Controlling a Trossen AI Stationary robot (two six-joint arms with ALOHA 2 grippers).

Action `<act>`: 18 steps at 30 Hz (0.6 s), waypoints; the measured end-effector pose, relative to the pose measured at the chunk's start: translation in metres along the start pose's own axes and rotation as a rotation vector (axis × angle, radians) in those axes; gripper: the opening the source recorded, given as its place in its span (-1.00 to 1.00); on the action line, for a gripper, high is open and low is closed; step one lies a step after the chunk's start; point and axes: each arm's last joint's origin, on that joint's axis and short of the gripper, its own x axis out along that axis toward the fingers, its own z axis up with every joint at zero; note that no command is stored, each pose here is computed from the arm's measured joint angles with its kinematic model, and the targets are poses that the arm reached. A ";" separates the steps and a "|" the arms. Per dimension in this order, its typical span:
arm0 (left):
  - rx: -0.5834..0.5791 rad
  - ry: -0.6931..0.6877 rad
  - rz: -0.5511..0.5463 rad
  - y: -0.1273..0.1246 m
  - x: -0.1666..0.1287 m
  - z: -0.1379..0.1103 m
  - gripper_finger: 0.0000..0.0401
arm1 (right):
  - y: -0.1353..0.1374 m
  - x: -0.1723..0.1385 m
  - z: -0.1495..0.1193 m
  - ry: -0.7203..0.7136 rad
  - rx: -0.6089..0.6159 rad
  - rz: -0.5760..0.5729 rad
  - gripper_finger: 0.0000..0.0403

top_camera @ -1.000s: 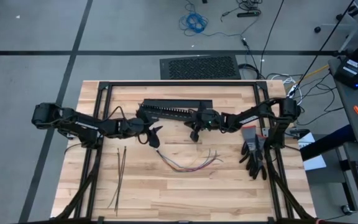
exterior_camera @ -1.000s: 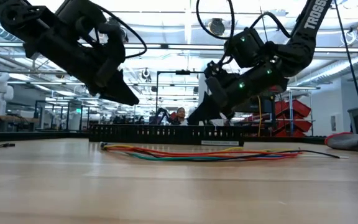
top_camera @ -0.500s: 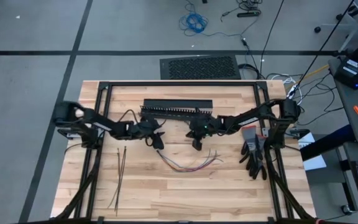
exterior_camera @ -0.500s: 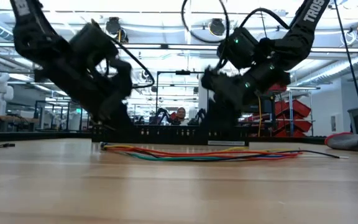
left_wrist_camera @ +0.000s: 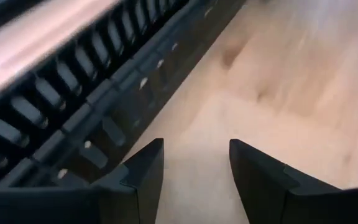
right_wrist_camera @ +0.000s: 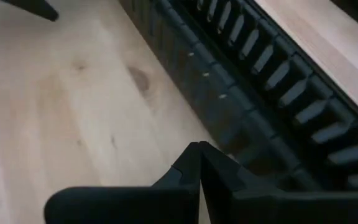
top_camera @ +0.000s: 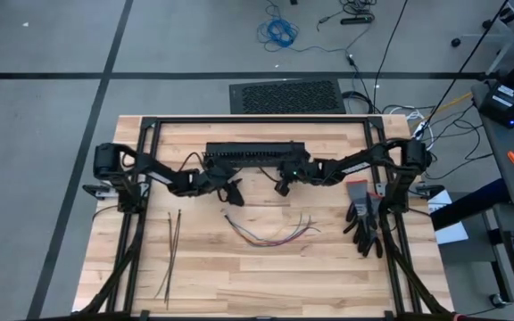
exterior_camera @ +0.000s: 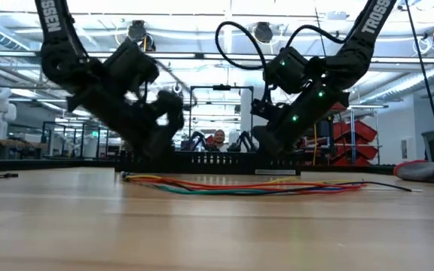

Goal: Ziptie cables
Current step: Wrap the zip tie around the cable wires

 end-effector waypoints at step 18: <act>0.154 0.022 -0.426 -0.078 -0.112 0.047 -0.10 | 0.115 -0.080 -0.001 -0.100 -0.176 0.722 -0.72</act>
